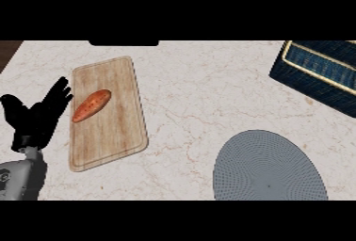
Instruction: Pick the lemon from the placemat and place it in the basket
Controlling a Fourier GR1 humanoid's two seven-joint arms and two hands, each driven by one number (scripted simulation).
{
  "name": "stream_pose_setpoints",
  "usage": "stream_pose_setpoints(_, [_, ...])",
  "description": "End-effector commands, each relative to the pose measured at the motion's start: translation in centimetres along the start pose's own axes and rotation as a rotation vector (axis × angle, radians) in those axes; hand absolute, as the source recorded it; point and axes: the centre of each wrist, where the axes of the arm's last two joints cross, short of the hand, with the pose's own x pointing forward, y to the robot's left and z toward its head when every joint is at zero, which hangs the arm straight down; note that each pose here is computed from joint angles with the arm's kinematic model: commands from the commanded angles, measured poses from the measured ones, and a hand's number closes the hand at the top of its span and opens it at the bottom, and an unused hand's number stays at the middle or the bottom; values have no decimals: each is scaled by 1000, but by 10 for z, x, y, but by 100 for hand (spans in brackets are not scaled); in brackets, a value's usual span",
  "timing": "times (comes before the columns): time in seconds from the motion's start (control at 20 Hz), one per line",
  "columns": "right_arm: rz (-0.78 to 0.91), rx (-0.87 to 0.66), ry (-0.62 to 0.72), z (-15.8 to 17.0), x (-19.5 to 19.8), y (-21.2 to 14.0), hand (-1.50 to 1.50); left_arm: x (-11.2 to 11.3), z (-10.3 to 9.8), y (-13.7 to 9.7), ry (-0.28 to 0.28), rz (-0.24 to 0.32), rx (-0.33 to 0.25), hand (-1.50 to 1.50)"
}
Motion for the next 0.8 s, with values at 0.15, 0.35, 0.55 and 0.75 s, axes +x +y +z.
stream_pose_setpoints(0.15, [-21, -85, 139, -16, -43, 13, -150, -4, -1, -19, -19, -4, -1, 0])
stream_pose_setpoints(0.35, [-51, -27, 67, -8, -44, 24, -150, -12, 4, -12, 8, -1, -3, 0])
stream_pose_setpoints(0.55, [-109, -47, 13, -23, -52, 7, -150, 6, -9, -30, -3, -17, -17, 0])
stream_pose_setpoints(0.75, [-270, -192, 141, -32, -51, -14, -150, -3, -1, -7, 13, 4, 6, 0])
